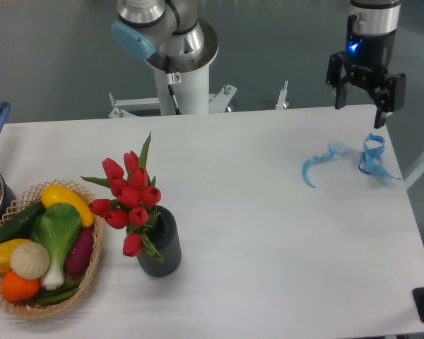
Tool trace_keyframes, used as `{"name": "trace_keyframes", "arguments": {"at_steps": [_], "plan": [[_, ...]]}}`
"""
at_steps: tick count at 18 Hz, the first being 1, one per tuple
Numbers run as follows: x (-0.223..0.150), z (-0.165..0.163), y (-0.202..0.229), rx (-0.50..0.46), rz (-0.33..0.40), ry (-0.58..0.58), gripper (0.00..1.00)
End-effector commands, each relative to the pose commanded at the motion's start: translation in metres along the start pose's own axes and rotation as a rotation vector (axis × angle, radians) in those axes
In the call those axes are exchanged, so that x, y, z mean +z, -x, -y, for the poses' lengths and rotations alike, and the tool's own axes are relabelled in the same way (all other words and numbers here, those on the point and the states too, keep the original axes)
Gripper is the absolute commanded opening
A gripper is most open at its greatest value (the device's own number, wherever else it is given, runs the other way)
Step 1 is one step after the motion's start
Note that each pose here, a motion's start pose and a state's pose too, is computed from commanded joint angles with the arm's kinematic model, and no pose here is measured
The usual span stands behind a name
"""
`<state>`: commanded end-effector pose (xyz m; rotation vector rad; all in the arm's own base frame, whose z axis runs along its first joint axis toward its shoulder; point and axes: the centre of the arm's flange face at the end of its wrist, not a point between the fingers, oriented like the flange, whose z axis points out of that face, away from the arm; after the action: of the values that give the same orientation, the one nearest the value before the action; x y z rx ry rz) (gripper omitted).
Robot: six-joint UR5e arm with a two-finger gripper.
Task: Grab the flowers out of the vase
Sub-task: 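Move the open gripper from the blue ribbon toward the red tulips in the vase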
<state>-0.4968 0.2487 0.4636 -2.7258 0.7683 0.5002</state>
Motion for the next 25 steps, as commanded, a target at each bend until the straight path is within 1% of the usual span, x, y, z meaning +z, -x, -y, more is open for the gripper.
{"name": "trace_keyframes", "arguments": {"at_steps": [6,9,12,15,17,19,20,23,25], "plan": [[0.000,0.005,0.001,0.004,0.007,-0.022,1.00],[0.009,0.006,-0.003,-0.002,-0.008,-0.038,1.00],[0.017,0.011,-0.007,-0.048,-0.016,-0.073,1.00],[0.024,0.017,-0.010,-0.177,-0.022,-0.132,1.00],[0.032,0.027,-0.009,-0.198,-0.033,-0.172,1.00],[0.043,0.038,-0.009,-0.208,-0.057,-0.188,1.00],[0.047,0.045,-0.010,-0.235,-0.068,-0.198,1.00],[0.057,0.078,-0.017,-0.304,-0.105,-0.276,1.00],[0.062,0.096,-0.022,-0.326,-0.125,-0.336,1.00]]}}
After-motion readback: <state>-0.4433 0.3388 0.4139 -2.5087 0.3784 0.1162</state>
